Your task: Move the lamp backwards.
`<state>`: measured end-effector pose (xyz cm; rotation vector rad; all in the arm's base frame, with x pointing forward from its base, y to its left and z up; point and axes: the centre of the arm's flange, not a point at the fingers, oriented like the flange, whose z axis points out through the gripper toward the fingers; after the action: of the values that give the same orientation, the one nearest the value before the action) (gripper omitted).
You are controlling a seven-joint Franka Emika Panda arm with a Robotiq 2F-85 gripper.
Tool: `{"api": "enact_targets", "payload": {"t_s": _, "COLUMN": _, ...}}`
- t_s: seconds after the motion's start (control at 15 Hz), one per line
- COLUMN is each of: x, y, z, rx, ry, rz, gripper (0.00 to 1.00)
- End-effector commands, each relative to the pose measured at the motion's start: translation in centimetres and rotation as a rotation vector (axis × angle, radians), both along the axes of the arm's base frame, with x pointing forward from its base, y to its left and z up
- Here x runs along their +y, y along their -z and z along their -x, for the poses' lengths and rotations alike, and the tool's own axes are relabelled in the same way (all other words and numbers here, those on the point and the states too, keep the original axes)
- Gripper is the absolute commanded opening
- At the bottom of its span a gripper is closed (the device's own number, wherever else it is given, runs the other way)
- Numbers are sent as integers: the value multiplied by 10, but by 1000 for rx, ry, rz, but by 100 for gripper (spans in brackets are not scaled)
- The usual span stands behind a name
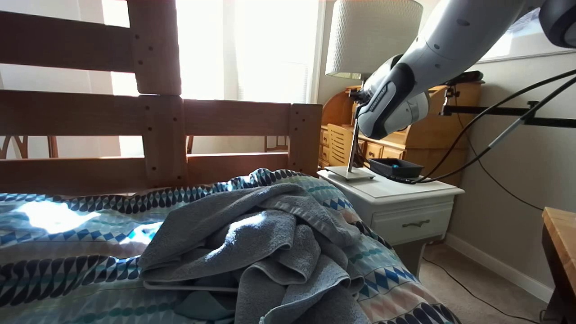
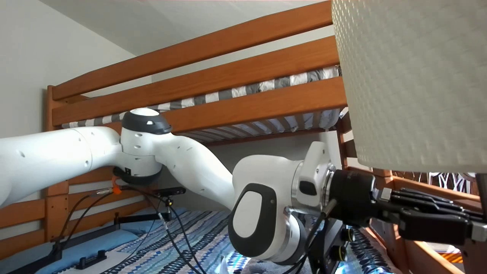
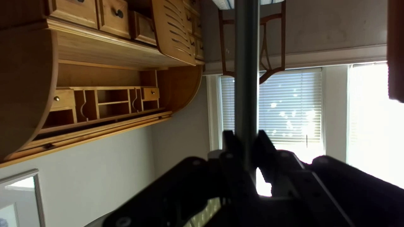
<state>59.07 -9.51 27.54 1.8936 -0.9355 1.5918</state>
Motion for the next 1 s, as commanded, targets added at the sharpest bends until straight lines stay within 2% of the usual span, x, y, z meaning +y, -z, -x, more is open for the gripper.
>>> {"api": "enact_targets", "payload": {"t_s": 0.0, "x": 8, "y": -29, "z": -11, "rx": -91, "ry": -3, "rz": 88, "gripper": 5}}
{"api": "enact_targets", "payload": {"t_s": 0.33, "x": 2, "y": -25, "z": -9, "rx": -75, "ry": 5, "rz": 108, "gripper": 5}}
{"api": "enact_targets", "payload": {"t_s": 0.93, "x": -8, "y": -19, "z": -13, "rx": -75, "ry": 47, "rz": 69, "gripper": 5}}
